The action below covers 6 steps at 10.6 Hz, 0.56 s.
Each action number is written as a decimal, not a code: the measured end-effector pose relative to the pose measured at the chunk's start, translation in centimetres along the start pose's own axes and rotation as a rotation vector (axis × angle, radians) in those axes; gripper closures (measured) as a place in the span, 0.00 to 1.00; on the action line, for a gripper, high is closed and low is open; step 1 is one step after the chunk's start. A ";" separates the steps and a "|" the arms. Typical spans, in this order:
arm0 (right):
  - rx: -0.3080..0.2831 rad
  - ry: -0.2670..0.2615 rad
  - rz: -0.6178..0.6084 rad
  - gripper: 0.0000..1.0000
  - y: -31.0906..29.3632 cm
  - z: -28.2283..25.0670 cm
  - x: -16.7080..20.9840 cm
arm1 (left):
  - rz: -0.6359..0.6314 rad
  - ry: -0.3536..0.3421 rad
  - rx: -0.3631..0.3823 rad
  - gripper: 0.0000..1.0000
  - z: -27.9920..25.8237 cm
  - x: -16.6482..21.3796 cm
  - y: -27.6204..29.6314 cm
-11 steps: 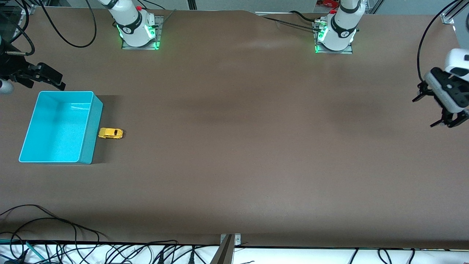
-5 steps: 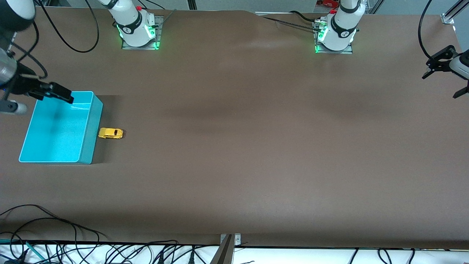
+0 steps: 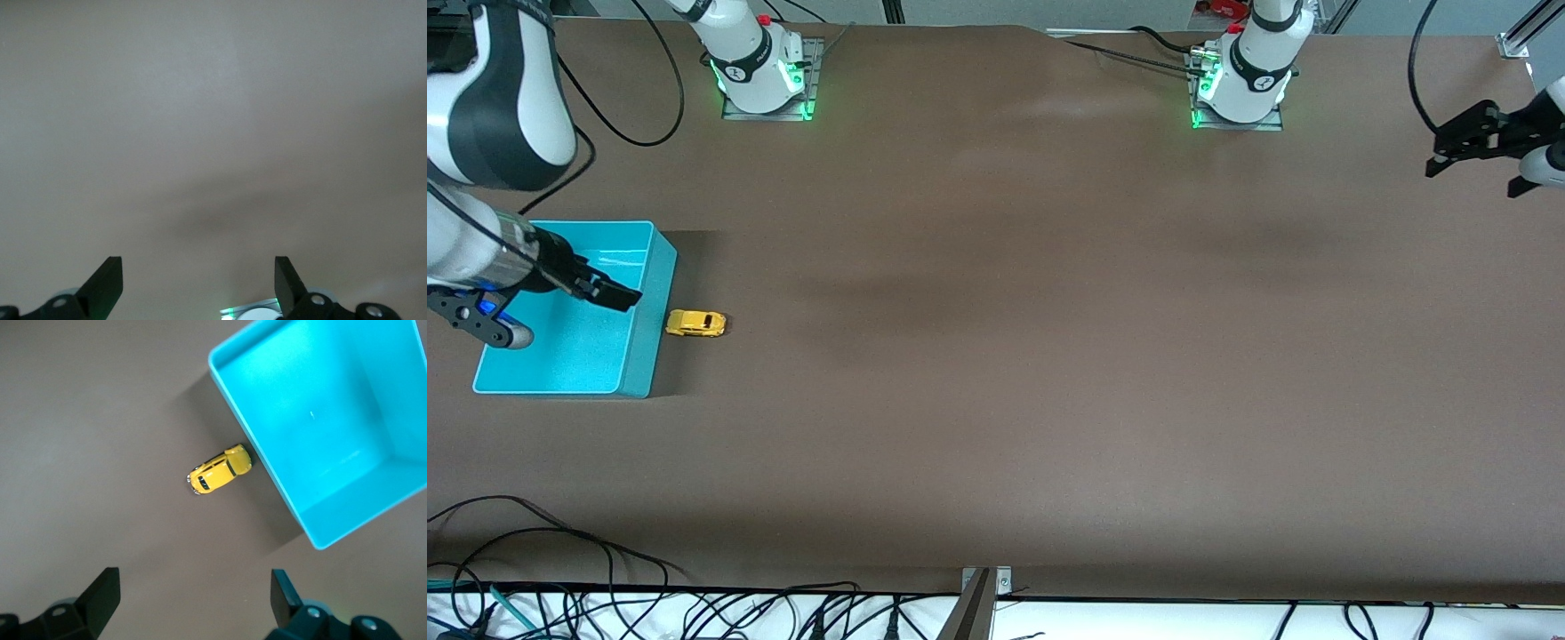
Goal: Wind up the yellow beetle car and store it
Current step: 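Lower the right gripper and grasp the yellow car beside the bin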
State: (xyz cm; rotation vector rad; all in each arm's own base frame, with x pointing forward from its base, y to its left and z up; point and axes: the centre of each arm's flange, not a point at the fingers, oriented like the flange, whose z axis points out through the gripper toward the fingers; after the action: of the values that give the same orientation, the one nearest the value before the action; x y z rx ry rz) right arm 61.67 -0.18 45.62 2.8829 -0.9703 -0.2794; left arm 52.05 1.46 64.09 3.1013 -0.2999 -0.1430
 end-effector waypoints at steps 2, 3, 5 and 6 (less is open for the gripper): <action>-0.015 -0.008 0.218 0.00 -1.2 3.4 1.4 | -0.044 -0.001 0.001 0.00 -0.5 0.0 0.9; -0.016 0.006 0.304 0.00 -2.1 5.7 2.5 | -0.046 0.002 0.001 0.00 -0.7 0.0 0.9; -0.001 0.036 0.432 0.00 -3.2 10.1 4.1 | -0.068 0.008 0.002 0.00 -1.0 0.0 1.1; 0.022 0.054 0.496 0.00 -3.3 12.0 4.4 | -0.119 0.009 0.002 0.00 -1.1 0.1 1.3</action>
State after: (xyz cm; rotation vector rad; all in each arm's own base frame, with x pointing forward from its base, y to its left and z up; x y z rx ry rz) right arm 64.66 -0.56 32.73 2.5339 -1.6285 -0.1495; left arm 51.96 0.17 65.25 3.1213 -0.1156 -0.1306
